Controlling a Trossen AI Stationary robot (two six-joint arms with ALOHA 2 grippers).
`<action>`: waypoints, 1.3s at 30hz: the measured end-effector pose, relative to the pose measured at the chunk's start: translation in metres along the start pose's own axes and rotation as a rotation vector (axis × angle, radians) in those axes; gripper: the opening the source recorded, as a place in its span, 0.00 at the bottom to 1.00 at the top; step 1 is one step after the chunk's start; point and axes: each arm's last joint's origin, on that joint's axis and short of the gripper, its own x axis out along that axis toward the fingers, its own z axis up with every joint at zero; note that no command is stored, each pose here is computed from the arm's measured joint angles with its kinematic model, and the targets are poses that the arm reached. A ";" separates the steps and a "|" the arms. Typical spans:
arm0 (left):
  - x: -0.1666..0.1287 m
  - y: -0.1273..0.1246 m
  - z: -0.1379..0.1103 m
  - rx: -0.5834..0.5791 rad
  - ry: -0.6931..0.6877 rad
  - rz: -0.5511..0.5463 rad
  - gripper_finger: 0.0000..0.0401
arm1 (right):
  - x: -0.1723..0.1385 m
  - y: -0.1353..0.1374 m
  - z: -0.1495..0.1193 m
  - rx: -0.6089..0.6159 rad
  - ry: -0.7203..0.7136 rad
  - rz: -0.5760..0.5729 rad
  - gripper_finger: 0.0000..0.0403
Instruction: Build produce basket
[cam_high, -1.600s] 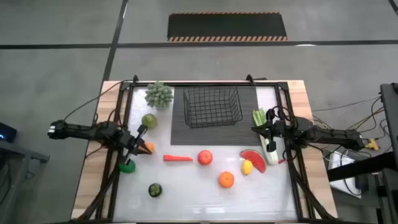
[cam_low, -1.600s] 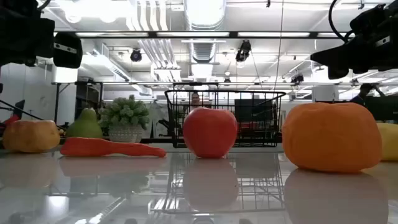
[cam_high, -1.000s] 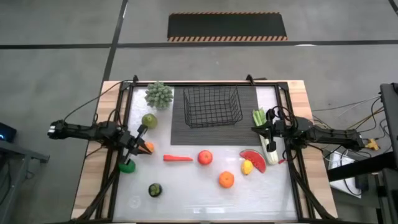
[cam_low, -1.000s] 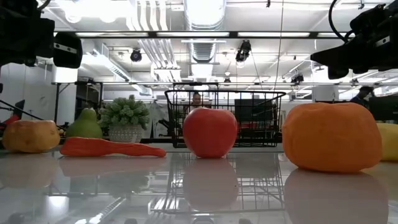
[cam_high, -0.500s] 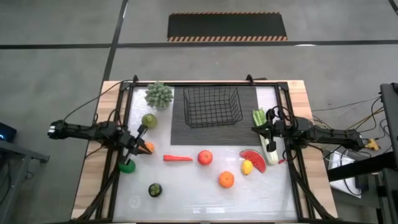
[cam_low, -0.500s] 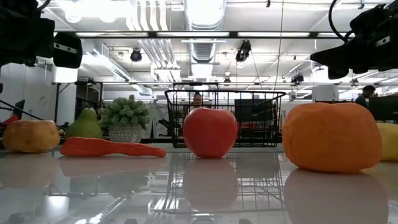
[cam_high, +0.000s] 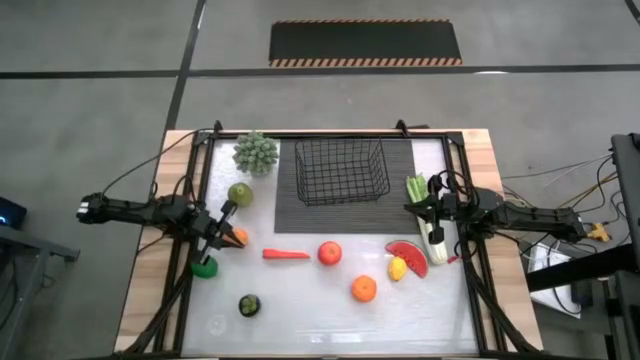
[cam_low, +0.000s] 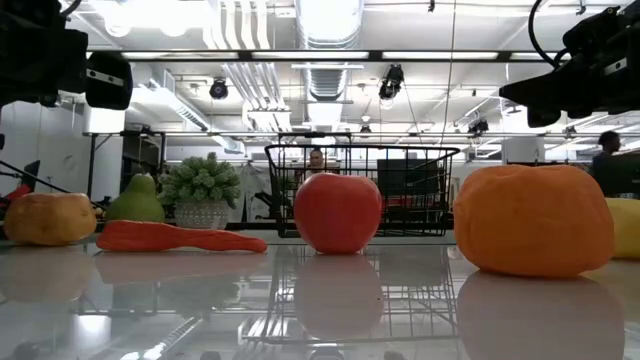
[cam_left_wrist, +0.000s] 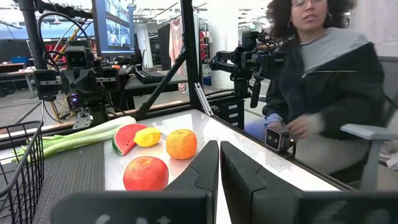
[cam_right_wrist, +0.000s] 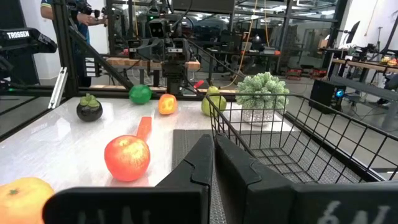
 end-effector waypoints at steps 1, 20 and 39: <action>0.000 0.000 0.000 0.000 0.000 0.000 0.00 | 0.000 0.000 0.000 0.000 0.000 0.000 0.02; 0.000 0.001 0.004 0.175 -0.037 0.017 0.00 | 0.000 0.000 0.000 0.000 0.000 0.000 0.02; -0.014 -0.001 0.051 0.120 -0.536 0.028 0.00 | 0.000 0.000 0.000 0.141 -0.003 -0.001 0.02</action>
